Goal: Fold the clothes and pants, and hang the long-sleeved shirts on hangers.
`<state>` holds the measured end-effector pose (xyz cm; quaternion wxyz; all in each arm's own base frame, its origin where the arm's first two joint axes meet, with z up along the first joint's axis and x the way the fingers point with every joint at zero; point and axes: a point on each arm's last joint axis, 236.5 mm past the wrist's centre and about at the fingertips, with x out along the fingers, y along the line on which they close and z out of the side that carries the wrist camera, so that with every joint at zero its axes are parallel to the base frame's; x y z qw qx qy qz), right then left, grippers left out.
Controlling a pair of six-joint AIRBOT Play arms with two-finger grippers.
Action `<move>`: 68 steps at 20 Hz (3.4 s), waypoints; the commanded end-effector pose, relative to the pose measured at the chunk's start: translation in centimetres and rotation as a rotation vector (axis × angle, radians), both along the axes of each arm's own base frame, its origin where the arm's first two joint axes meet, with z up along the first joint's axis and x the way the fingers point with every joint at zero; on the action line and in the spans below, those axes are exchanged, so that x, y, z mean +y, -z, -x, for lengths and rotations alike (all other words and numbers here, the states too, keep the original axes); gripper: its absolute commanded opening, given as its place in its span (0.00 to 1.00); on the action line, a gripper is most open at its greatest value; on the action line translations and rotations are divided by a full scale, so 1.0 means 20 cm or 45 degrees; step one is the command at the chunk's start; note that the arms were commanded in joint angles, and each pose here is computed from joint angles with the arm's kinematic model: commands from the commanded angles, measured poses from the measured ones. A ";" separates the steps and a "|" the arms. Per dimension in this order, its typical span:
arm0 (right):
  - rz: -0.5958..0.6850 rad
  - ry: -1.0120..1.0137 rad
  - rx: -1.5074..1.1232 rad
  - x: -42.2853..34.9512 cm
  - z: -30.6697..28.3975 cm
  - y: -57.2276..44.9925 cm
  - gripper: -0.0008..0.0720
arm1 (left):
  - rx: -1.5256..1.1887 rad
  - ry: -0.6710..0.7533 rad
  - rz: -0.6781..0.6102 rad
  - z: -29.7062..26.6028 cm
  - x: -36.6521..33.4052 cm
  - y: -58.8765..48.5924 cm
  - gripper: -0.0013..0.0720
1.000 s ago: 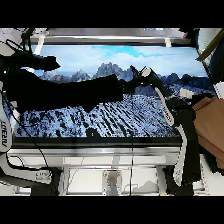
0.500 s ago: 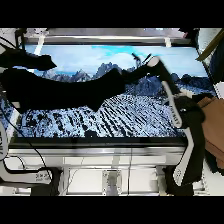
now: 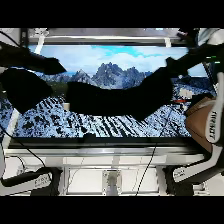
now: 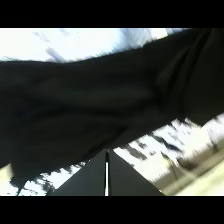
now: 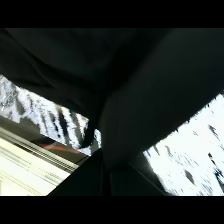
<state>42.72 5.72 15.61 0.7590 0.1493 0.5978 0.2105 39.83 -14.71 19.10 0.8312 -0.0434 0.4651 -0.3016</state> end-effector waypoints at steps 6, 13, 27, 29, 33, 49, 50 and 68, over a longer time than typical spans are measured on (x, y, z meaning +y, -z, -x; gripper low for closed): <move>-0.031 0.104 -0.259 0.14 -0.19 -0.14 0.02 | 0.065 0.185 -0.030 0.10 -0.76 0.80 0.04; 0.030 -0.177 -0.063 0.82 -0.14 0.30 0.02 | 0.022 0.083 0.106 -0.01 -1.13 1.11 0.04; -0.166 -0.292 -0.268 2.08 -0.04 0.84 0.05 | 0.060 -0.525 0.048 -0.29 0.51 0.59 0.04; -0.184 -0.311 -0.254 2.12 0.01 0.84 0.70 | 0.068 -0.511 0.042 -0.26 0.52 0.58 0.04; 0.090 -0.484 -0.143 1.82 0.08 0.84 0.84 | 0.079 -0.475 0.031 -0.22 0.51 0.57 0.04; -0.036 0.190 0.086 0.53 -0.16 1.05 0.83 | 0.036 -0.464 0.034 -0.19 0.50 0.48 0.04; -0.048 0.219 0.076 0.53 -0.18 1.07 0.84 | 0.035 -0.464 0.034 -0.19 0.50 0.47 0.04; -0.377 -0.061 0.314 0.98 0.06 1.23 0.44 | 0.037 -0.463 0.094 -0.20 0.46 0.45 0.04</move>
